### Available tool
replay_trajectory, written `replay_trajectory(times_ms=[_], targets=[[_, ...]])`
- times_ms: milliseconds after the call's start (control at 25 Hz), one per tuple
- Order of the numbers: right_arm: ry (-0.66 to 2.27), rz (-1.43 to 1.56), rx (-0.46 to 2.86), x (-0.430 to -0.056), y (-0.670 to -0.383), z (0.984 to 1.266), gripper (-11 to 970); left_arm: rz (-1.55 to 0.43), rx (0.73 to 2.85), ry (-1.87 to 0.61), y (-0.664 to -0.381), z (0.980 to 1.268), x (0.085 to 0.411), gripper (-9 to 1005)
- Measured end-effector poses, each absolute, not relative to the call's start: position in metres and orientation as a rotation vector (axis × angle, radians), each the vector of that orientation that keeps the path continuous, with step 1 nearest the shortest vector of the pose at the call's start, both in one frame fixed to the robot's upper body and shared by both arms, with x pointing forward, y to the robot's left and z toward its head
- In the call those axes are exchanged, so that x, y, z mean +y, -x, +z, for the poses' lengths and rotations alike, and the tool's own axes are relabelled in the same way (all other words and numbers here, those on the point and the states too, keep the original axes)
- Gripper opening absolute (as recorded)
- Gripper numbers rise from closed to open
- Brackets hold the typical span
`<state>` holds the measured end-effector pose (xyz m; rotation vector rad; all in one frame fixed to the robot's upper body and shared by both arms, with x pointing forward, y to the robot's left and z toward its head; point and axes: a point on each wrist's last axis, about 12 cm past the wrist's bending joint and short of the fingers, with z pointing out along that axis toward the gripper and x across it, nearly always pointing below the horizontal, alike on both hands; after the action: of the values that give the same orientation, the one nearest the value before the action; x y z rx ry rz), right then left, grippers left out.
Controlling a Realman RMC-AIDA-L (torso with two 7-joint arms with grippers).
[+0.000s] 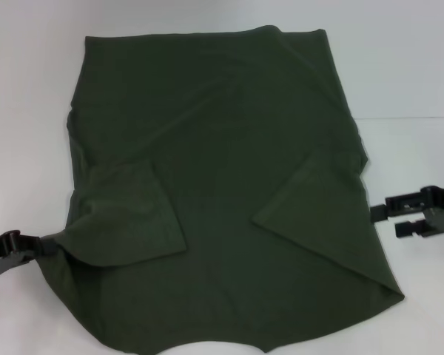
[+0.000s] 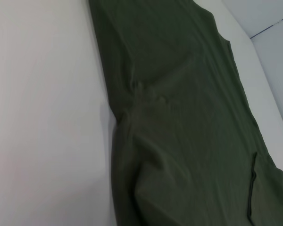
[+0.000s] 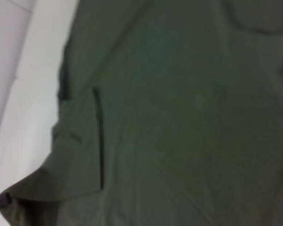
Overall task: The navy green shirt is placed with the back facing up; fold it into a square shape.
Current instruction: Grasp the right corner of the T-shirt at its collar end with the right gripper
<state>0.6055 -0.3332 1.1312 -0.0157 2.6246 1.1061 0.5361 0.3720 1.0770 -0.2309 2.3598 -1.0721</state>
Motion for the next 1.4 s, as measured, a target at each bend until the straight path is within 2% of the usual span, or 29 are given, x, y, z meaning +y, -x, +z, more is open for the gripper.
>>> replay_trajectory(times_ms=[520,1400], targets=[[-0.137,1.059,2.748,-0.34,-0.59,1.104,824,-1.058,2.345,0.209,-0.54,1.078,0.371,20],[-0.097,0.991,2.815,-0.325,-0.588,1.089,821,-1.056,2.326,0.219,-0.544,1.079,0.369,19]])
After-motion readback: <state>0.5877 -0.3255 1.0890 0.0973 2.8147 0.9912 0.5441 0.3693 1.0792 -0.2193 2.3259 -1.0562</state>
